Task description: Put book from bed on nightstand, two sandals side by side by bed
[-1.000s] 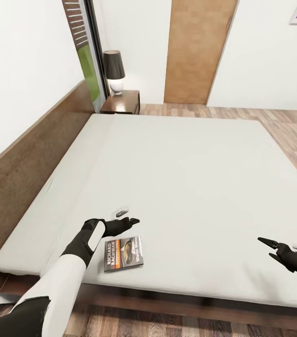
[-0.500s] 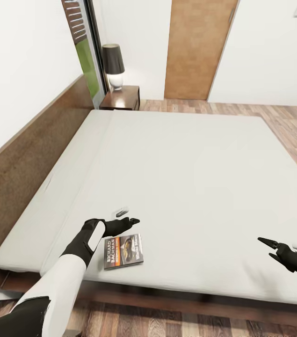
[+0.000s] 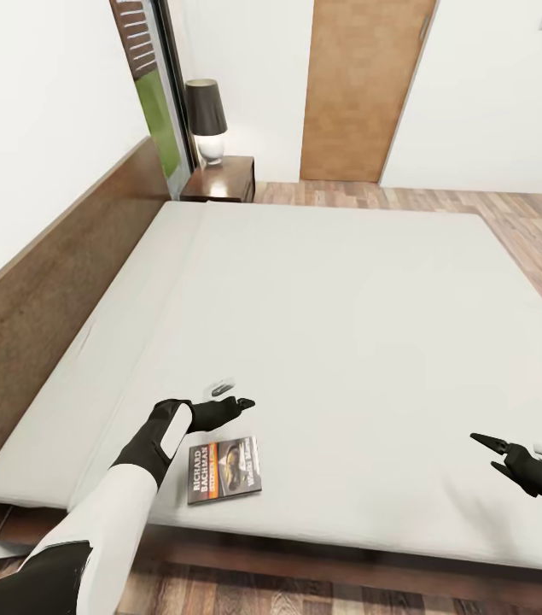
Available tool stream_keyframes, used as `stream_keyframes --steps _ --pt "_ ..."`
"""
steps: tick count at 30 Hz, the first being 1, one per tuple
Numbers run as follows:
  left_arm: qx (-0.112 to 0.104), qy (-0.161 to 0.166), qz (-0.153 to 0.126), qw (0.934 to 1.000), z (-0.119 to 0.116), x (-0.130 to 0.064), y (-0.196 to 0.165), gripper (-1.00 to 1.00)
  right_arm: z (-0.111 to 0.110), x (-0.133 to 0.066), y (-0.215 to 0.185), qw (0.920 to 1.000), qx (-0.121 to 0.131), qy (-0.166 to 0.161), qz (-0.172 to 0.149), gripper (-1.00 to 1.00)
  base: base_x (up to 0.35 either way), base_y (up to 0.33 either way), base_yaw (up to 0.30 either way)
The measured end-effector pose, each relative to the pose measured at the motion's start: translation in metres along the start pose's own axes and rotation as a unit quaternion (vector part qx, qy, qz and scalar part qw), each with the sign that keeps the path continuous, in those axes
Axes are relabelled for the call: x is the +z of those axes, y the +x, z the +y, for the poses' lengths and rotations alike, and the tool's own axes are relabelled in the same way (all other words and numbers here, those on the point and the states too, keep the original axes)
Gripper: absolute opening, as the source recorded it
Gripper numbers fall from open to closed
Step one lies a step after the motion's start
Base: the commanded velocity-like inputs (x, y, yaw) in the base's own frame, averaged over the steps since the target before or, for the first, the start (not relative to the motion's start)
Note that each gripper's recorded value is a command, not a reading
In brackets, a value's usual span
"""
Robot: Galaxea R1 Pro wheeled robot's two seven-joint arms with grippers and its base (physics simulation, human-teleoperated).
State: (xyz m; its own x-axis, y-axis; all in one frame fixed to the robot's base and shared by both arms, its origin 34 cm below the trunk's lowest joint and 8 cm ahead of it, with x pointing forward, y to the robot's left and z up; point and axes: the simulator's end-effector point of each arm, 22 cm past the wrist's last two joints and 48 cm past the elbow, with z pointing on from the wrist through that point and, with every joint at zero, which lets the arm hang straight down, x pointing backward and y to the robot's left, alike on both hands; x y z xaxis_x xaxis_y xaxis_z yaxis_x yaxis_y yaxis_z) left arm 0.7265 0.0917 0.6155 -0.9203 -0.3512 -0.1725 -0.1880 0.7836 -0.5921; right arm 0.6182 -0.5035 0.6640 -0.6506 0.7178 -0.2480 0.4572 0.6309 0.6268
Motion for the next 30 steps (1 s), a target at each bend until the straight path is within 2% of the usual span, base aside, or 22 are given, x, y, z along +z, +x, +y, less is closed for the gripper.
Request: stream_keyframes --steps 11,30 --pt "0.0 0.0 0.0 1.0 0.0 0.0 -0.0002 1.0 0.0001 0.0001 0.0003 1.0 0.0 0.0 0.0 1.0 0.077 0.0 0.0" --pt "0.0 0.0 0.0 1.0 0.0009 0.0012 0.0 1.0 -0.0007 0.0012 0.0003 1.0 0.0 0.0 0.0 1.0 0.003 0.0 0.0"
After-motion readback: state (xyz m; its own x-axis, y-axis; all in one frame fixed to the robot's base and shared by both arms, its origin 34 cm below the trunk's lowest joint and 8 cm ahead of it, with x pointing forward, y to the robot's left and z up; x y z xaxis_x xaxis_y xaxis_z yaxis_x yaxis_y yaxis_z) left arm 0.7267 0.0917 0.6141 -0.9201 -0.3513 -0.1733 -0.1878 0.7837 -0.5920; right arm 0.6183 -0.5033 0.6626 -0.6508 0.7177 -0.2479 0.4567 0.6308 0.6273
